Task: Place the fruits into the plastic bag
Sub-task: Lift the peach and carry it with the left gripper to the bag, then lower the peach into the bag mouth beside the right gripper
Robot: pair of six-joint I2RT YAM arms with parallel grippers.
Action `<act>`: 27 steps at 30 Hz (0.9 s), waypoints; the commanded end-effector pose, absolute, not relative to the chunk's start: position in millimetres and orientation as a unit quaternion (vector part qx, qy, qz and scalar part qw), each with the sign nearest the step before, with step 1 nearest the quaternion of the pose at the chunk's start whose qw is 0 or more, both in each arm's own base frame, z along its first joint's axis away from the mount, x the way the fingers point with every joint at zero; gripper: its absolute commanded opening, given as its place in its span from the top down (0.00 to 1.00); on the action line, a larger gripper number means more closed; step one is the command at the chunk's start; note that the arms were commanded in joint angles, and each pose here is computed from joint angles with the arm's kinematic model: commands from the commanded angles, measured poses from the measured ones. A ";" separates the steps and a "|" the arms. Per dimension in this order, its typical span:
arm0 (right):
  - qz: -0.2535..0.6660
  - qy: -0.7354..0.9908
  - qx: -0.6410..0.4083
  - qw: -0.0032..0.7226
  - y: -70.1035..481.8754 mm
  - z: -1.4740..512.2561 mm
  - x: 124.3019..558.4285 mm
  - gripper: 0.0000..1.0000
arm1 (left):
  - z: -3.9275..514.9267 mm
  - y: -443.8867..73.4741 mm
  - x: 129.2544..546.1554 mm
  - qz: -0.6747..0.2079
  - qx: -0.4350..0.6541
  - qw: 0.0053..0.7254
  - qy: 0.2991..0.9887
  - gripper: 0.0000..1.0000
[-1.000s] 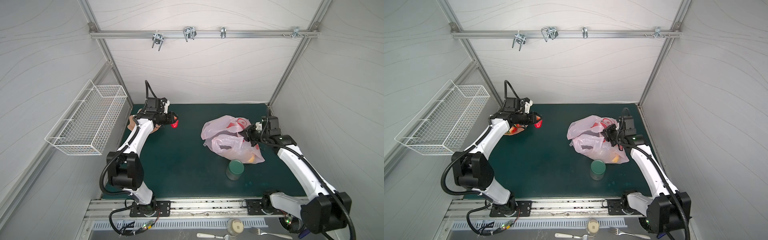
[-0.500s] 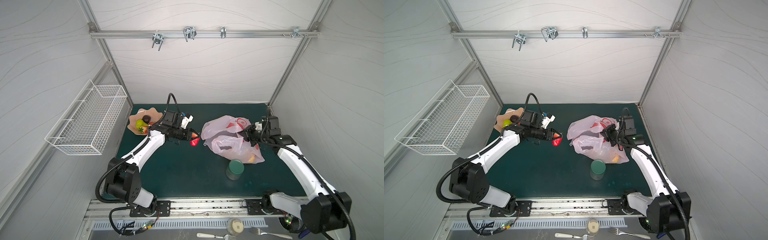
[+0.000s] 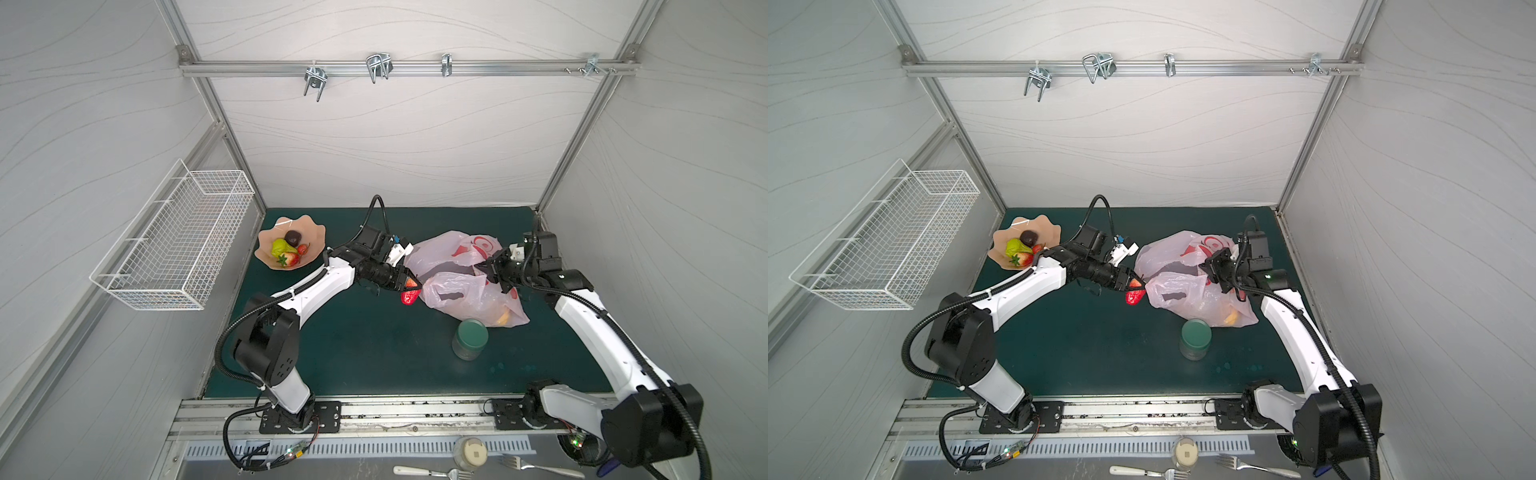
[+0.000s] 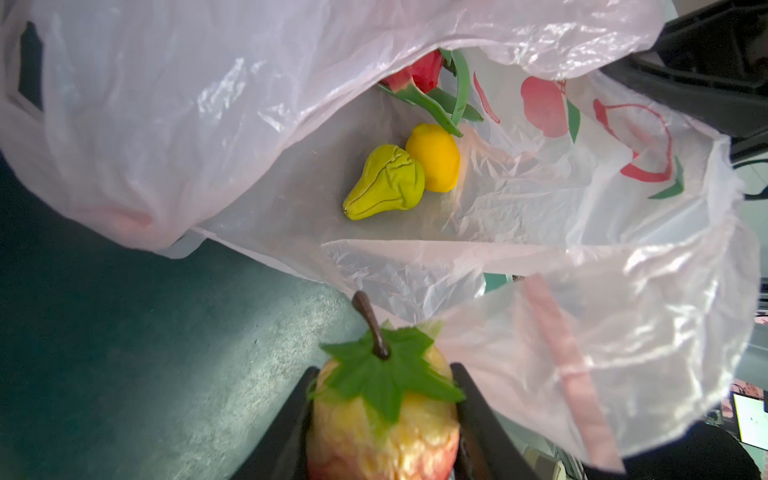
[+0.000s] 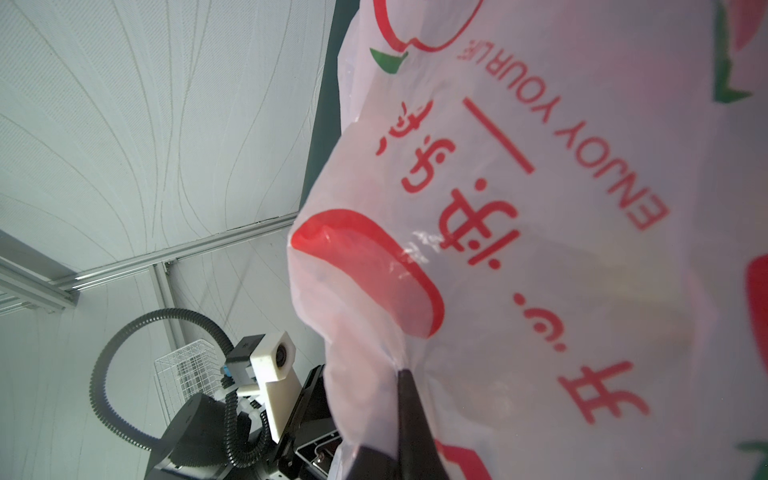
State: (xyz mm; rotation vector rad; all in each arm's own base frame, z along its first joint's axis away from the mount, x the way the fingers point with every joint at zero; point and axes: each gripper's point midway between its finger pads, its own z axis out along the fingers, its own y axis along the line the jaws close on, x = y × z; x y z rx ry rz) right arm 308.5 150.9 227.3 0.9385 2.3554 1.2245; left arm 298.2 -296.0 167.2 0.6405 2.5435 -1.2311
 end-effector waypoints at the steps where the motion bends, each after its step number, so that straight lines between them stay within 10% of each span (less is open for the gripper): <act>1: 0.439 0.821 0.321 0.173 150.5 239.4 309.9 1.00 | 181.5 -315.9 310.4 -0.434 0.252 0.138 0.854 0.87; 27: 0.437 0.819 0.328 0.172 145.1 237.0 308.4 1.00 | 122.5 -356.8 293.6 -0.362 0.345 0.123 0.857 0.91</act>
